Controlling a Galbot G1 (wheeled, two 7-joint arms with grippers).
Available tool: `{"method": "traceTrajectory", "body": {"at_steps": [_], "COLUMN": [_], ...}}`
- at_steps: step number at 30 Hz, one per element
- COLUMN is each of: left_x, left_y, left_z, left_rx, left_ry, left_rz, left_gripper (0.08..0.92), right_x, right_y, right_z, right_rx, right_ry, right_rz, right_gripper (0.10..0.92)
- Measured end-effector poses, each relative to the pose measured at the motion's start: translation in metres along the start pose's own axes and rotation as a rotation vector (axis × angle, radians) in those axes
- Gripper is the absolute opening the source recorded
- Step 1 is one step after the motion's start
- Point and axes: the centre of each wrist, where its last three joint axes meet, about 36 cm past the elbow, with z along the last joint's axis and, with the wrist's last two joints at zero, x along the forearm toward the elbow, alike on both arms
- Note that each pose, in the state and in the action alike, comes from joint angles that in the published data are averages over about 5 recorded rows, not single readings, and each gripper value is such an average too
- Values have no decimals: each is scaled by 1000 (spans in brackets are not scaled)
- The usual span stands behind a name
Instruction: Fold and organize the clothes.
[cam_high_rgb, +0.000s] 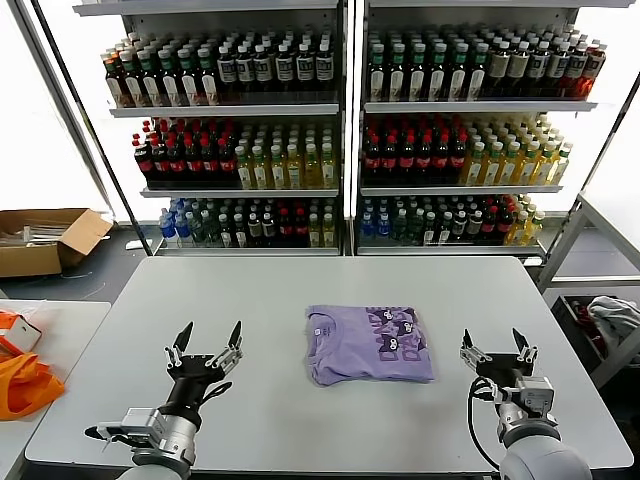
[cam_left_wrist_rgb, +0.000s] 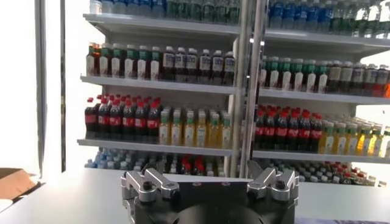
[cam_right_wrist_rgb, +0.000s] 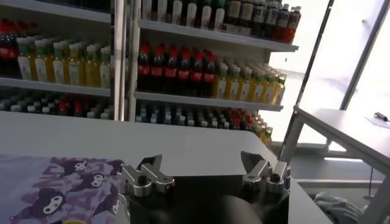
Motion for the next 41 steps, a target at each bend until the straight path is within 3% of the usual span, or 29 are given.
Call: {"method": "traceTrajectory", "body": {"at_steps": [22, 41], "left_x": [0, -8], "left_y": [5, 7], "left_z": [-4, 1], "left_rx": [-13, -16], "left_ry": [-10, 34], "left_rz": [-6, -7], "left_gripper": [823, 823], "right_x": [-1, -6], "right_y": [3, 0], "right_z": [-2, 1], "right_rx": [1, -7], "right_ry": [1, 19], "right_rz": [-7, -15], "right_gripper": [823, 823]}}
